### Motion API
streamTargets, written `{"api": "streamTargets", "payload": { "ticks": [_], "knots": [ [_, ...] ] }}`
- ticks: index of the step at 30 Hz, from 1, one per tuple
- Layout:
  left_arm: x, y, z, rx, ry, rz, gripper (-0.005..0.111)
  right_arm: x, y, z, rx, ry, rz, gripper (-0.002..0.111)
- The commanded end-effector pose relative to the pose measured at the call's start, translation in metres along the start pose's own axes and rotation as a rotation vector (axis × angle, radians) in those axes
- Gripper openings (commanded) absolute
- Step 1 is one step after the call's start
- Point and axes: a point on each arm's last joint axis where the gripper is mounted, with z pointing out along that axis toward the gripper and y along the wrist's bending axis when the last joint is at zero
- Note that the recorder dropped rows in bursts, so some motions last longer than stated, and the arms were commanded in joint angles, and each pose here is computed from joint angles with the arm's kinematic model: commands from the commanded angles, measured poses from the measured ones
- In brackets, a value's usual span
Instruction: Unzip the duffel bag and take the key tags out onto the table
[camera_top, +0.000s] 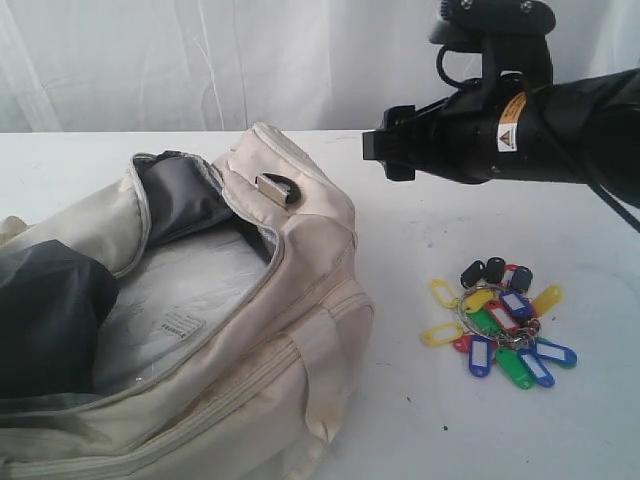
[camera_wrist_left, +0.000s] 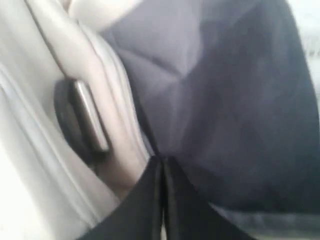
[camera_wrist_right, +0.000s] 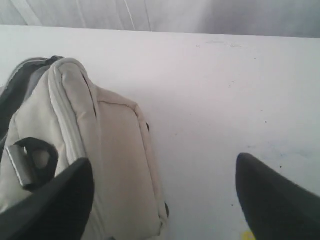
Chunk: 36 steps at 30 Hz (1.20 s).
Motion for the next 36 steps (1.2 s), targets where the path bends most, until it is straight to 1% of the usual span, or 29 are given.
{"api": "streamTargets", "payload": {
  "ticks": [1, 6, 10, 11, 13, 16, 19, 20, 21, 24, 26, 29, 32, 34, 36],
  "knots": [
    [-0.009, 0.0, -0.002, 0.005, -0.12, -0.062, 0.0, 0.005, -0.001, 0.014, -0.011, 0.005, 0.005, 0.073],
    [-0.023, 0.001, -0.009, 0.0, -0.302, -0.077, 0.0, 0.022, 0.009, 0.034, -0.03, 0.074, -0.014, 0.073],
    [-0.029, 0.001, -0.013, -0.005, -0.377, -0.071, 0.0, 0.025, 0.02, 0.043, -0.083, 0.049, -0.025, 0.073],
    [-0.029, 0.002, -0.013, -0.01, -0.381, -0.062, 0.003, 0.024, 0.024, 0.044, -0.104, 0.031, -0.028, 0.073],
    [-0.029, 0.002, -0.013, -0.018, -0.383, -0.048, 0.01, 0.021, 0.029, 0.044, -0.133, -0.001, -0.03, 0.073],
    [-0.029, 0.003, -0.013, -0.032, -0.377, -0.021, 0.03, 0.016, 0.031, 0.044, -0.148, -0.027, -0.029, 0.073],
    [-0.028, 0.003, -0.013, -0.033, -0.373, -0.019, 0.054, 0.012, 0.032, 0.046, -0.149, -0.036, -0.029, 0.073],
    [-0.027, 0.003, -0.012, -0.032, -0.357, -0.02, 0.059, 0.011, 0.033, 0.047, -0.15, -0.038, -0.029, 0.073],
    [-0.026, 0.003, -0.01, -0.033, -0.337, -0.023, 0.062, 0.011, 0.033, 0.049, -0.15, -0.038, -0.029, 0.073],
    [-0.022, 0.006, -0.002, -0.047, -0.251, -0.038, 0.063, 0.013, 0.033, 0.059, -0.142, -0.016, -0.03, 0.073],
    [-0.021, 0.009, 0.002, -0.062, -0.215, -0.055, 0.063, 0.018, 0.033, 0.067, -0.132, 0.01, -0.032, 0.073],
    [-0.02, 0.014, 0.007, -0.083, -0.191, -0.097, 0.063, 0.023, 0.032, 0.074, -0.115, 0.047, -0.024, 0.073],
    [-0.019, 0.018, 0.013, -0.101, -0.156, -0.113, 0.063, 0.026, 0.03, 0.074, -0.102, 0.068, -0.021, 0.072],
    [-0.018, 0.021, 0.019, -0.111, -0.121, -0.126, 0.063, 0.027, 0.029, 0.074, -0.09, 0.084, -0.012, 0.066],
    [-0.017, 0.023, 0.027, -0.114, -0.083, -0.133, 0.063, 0.03, 0.028, 0.074, -0.072, 0.11, -0.009, 0.056]
  ]
}}
